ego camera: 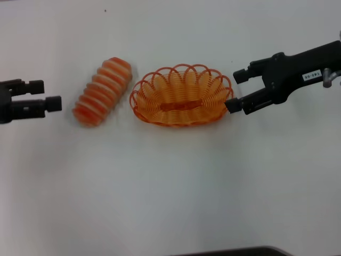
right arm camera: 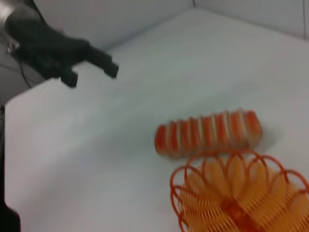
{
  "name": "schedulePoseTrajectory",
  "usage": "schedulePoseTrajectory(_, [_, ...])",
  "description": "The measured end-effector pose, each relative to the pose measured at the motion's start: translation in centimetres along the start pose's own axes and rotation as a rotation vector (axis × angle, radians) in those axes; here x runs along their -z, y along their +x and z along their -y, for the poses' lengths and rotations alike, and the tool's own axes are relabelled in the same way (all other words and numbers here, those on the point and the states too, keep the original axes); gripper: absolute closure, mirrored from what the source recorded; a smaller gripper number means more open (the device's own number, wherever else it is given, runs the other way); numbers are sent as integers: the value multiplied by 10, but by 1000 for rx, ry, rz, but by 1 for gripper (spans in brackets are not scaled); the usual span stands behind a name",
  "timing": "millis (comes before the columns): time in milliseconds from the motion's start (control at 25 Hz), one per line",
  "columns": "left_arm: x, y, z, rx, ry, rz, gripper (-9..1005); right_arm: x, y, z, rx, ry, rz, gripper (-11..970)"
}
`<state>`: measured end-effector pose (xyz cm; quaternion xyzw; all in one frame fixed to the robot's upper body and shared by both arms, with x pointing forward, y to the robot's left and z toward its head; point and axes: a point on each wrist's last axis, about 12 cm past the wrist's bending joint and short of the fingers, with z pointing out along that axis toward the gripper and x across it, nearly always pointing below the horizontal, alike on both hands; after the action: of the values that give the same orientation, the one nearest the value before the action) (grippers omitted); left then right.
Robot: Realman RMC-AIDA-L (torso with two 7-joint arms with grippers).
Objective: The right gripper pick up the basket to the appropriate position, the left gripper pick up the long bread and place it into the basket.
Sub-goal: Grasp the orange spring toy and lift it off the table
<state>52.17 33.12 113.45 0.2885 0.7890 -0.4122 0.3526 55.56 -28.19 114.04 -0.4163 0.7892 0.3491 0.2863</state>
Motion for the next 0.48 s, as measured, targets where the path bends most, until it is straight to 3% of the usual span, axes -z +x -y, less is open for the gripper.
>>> schedulePoseTrajectory(120, [-12, -12, -4, 32, -70, -32, 127, -3, 4, 1, -13, 12, -13, 4])
schedulePoseTrajectory(320, [-49, -29, -13, 40, -212, -62, 127, -7, 11, 6, -38, 48, -16, 4])
schedulePoseTrajectory(480, [-77, -32, -14, 0, -247, -74, 127, -10, 13, 7, -47, 54, -16, 4])
